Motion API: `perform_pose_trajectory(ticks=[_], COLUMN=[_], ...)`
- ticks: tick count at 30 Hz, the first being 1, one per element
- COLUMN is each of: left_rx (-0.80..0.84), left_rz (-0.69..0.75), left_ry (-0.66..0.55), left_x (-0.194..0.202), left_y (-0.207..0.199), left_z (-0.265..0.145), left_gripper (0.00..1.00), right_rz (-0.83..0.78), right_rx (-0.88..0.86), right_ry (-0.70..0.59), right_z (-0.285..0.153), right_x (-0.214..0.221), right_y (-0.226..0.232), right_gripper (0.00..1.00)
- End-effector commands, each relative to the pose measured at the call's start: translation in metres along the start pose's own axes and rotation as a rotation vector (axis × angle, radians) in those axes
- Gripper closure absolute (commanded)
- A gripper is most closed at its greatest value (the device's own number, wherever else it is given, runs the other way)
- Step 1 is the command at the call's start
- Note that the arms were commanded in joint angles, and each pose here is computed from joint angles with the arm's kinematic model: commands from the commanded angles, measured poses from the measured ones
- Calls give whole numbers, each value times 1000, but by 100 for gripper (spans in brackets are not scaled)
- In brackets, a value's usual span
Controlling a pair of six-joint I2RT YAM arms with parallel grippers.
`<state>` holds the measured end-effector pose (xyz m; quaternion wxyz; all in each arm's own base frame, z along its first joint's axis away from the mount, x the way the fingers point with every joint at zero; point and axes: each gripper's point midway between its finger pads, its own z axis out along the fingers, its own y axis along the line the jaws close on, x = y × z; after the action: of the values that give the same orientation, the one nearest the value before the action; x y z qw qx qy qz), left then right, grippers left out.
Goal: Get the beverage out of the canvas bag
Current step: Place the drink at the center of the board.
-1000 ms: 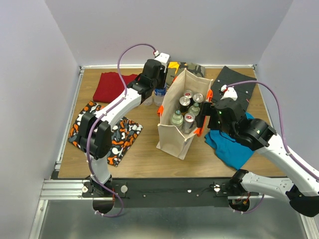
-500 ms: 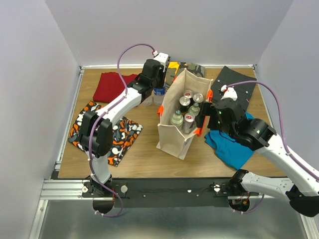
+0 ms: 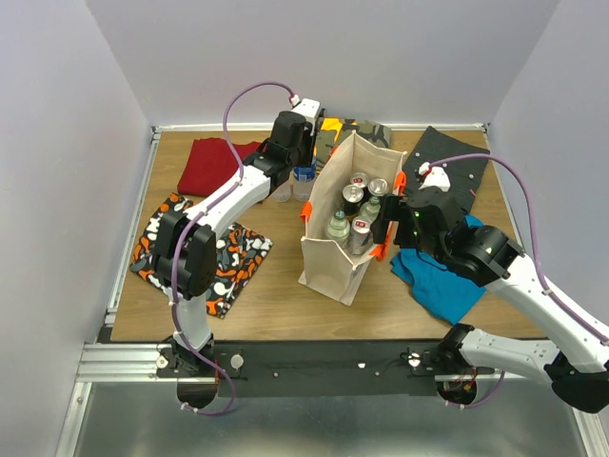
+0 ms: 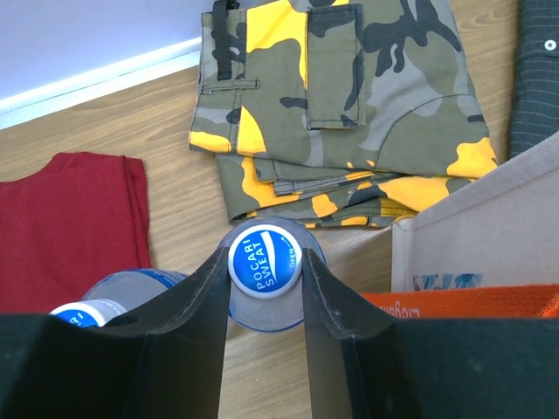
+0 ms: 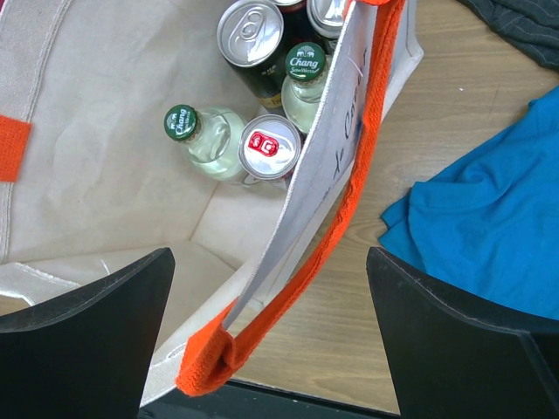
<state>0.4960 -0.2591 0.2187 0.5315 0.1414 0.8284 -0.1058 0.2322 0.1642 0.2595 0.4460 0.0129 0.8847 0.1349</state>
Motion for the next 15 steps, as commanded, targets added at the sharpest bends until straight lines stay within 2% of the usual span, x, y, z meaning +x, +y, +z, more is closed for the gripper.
perform_pose_trajectory(ticks=[1, 4, 5, 6, 15], left_rx=[-23, -15, -15, -17, -26], left_rz=[-34, -40, -42, -42, -46], left_ry=[-8, -11, -14, -12, -22], left_x=[-5, -8, -10, -10, -24], left_y=[7, 6, 6, 6, 11], left_z=[-4, -10, -13, -14, -41], left_gripper=[59, 50, 42, 38, 24], right_rz=[5, 5, 3, 3, 28], right_rx=[-13, -11, -10, -13, -12], right_ry=[1, -2, 0, 0, -3], right_z=[3, 4, 5, 4, 8], right_x=[3, 2, 3, 2, 10], right_y=[4, 4, 4, 5, 2], right_gripper=[0, 0, 0, 0, 0])
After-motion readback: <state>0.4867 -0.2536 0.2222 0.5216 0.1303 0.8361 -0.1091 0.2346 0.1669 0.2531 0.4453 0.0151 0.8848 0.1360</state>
